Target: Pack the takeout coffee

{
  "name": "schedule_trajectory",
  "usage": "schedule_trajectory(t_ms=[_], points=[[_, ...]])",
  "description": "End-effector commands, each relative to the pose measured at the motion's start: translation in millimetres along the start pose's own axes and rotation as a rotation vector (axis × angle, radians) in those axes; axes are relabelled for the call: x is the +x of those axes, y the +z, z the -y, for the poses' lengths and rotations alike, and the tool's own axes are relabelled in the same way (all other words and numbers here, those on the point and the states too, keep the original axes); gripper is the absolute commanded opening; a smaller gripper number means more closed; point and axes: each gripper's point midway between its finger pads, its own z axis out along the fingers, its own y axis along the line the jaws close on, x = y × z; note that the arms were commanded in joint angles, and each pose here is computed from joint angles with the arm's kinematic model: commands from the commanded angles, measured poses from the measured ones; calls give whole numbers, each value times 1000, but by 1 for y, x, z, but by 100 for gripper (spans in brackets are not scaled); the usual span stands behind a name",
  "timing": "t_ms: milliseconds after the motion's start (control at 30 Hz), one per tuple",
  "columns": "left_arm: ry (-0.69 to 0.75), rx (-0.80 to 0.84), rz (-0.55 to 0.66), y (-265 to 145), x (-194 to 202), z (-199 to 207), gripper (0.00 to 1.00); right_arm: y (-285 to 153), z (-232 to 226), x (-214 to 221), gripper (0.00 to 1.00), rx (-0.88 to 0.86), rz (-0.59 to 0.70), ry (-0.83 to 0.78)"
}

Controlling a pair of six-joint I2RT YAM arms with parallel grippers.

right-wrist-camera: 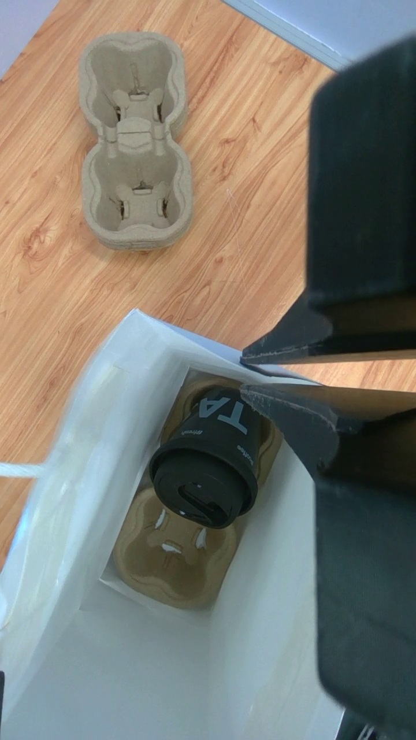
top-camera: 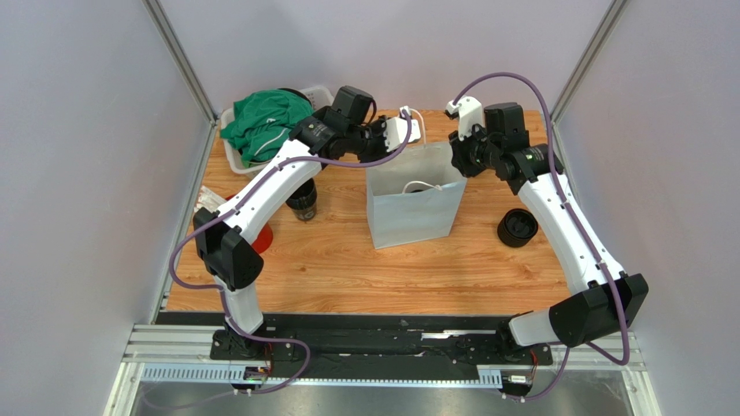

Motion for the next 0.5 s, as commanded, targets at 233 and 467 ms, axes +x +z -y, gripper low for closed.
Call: schedule_trajectory(t_ms=[233, 467], points=[[-6, -74, 83, -7, -24, -18, 22, 0, 7, -8, 0, 39, 37, 7], [-18, -124, 110, -12, -30, -24, 3, -6, 4, -5, 0, 38, 37, 23]])
